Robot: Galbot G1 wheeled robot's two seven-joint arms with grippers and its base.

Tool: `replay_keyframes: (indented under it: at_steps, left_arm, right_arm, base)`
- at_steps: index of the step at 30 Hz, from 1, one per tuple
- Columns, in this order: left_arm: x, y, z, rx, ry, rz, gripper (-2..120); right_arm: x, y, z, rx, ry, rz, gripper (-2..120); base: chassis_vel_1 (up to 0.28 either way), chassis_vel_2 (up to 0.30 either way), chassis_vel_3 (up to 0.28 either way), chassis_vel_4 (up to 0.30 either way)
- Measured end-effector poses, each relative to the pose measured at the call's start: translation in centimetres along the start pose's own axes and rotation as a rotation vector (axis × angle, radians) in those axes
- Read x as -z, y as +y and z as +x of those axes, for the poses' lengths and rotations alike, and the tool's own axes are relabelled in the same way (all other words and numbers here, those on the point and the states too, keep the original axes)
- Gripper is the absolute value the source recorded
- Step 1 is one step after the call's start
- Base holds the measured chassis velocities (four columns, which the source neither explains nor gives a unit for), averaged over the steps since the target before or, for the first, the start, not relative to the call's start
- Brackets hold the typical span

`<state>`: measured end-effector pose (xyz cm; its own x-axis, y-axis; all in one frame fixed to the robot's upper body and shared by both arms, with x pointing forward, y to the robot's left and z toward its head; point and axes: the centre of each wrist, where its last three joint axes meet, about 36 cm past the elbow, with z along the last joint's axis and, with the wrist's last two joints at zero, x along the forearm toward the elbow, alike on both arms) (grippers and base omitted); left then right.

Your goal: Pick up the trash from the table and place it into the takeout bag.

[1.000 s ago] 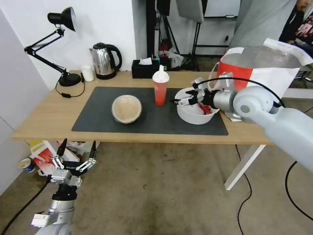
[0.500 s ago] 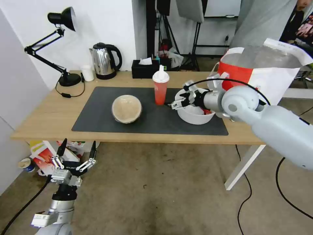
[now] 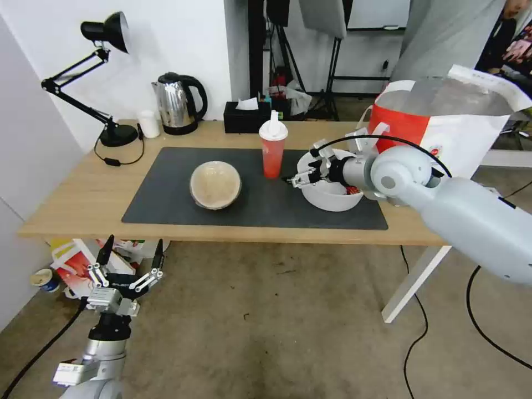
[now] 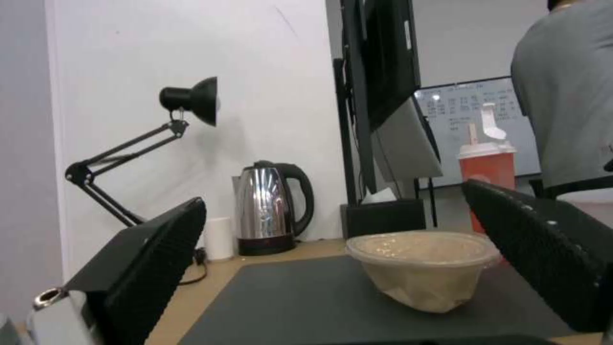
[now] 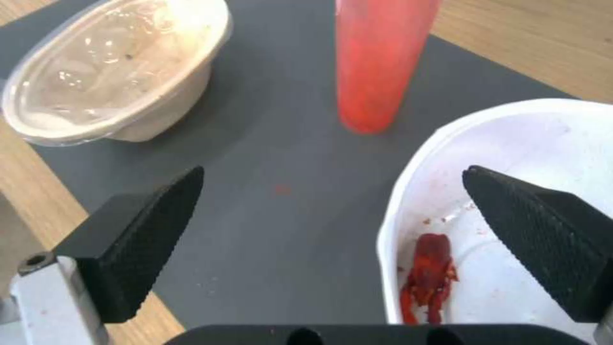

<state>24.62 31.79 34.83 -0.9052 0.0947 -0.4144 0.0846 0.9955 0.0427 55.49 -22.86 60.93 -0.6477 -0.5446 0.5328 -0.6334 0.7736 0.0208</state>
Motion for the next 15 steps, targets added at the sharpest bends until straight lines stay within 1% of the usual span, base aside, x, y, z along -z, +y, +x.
replay_keyframes:
  at_steps: [8, 15]
  left_arm:
    - [0.00, 0.00, 0.00, 0.000, 0.000, 0.000, 100]
    - [0.00, 0.00, 0.00, 0.000, 0.000, 0.000, 100]
  right_arm:
    - [0.45, -0.65, 0.43, -0.023, -0.006, 0.009, 100]
    - [-0.08, -1.03, 0.18, -0.042, 0.015, 0.012, 100]
  base:
    - [0.000, 0.000, 0.000, 0.000]
    - [0.000, 0.000, 0.000, 0.000]
